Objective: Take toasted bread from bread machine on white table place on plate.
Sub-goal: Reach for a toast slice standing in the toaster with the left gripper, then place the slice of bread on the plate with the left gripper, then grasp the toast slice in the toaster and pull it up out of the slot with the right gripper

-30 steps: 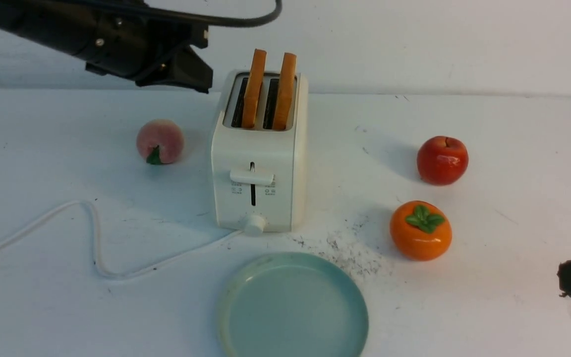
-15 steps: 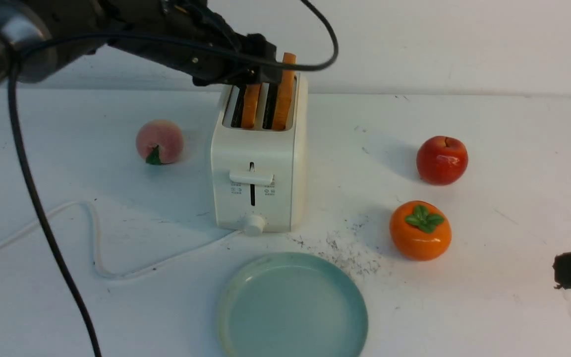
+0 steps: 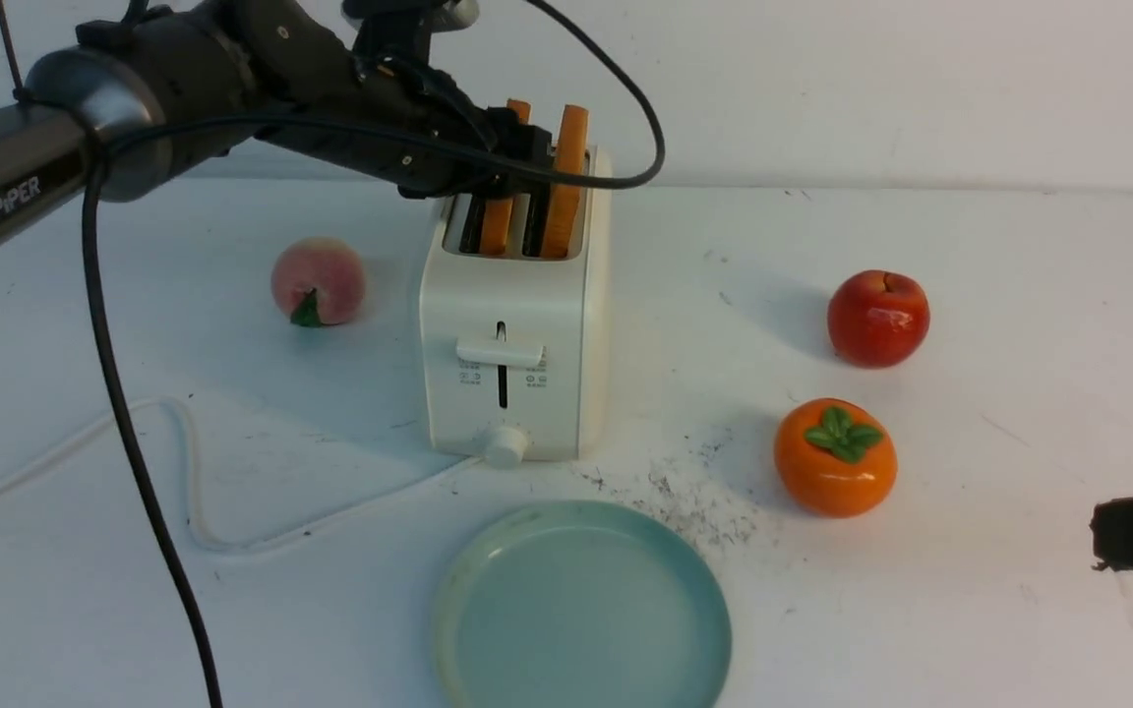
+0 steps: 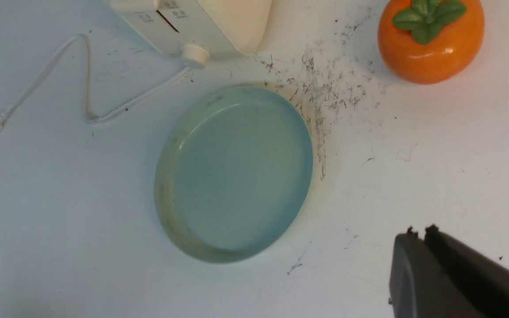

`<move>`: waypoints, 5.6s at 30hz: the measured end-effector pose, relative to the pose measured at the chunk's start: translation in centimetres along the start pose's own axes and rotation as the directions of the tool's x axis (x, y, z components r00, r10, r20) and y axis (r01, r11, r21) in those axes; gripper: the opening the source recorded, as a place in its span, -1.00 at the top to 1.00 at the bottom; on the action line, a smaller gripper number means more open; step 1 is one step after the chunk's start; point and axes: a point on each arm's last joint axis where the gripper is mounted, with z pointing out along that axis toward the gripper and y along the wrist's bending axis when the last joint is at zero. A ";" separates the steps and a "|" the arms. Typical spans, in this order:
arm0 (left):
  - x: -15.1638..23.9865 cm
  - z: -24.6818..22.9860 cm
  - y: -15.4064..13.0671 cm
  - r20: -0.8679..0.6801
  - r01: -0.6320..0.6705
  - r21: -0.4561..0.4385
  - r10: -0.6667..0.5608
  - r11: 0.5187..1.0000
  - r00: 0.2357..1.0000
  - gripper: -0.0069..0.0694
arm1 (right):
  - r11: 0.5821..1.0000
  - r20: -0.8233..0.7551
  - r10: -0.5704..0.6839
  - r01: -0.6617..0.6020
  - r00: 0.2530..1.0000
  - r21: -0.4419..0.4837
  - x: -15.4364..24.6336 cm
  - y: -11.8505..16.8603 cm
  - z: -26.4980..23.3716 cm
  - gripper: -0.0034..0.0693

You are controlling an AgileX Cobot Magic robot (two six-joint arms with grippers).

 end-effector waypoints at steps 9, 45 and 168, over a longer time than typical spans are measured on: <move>-0.5 -1.0 -0.1 0.004 -0.024 -0.005 0.024 1.000 1.000 0.62 | 1.000 -0.002 0.002 -0.002 1.000 -0.003 0.0 0.0 0.0 0.77; 5.5 -19.1 -8.9 -0.483 0.295 0.313 -0.116 0.903 0.868 0.62 | 1.000 -0.025 0.004 -0.005 1.000 -0.012 0.2 0.1 0.0 0.66; 14.9 -34.9 -5.5 0.169 0.157 -0.292 -0.111 0.943 0.979 0.86 | 0.977 0.254 -0.114 0.155 0.961 -0.148 -16.6 8.6 27.2 -0.69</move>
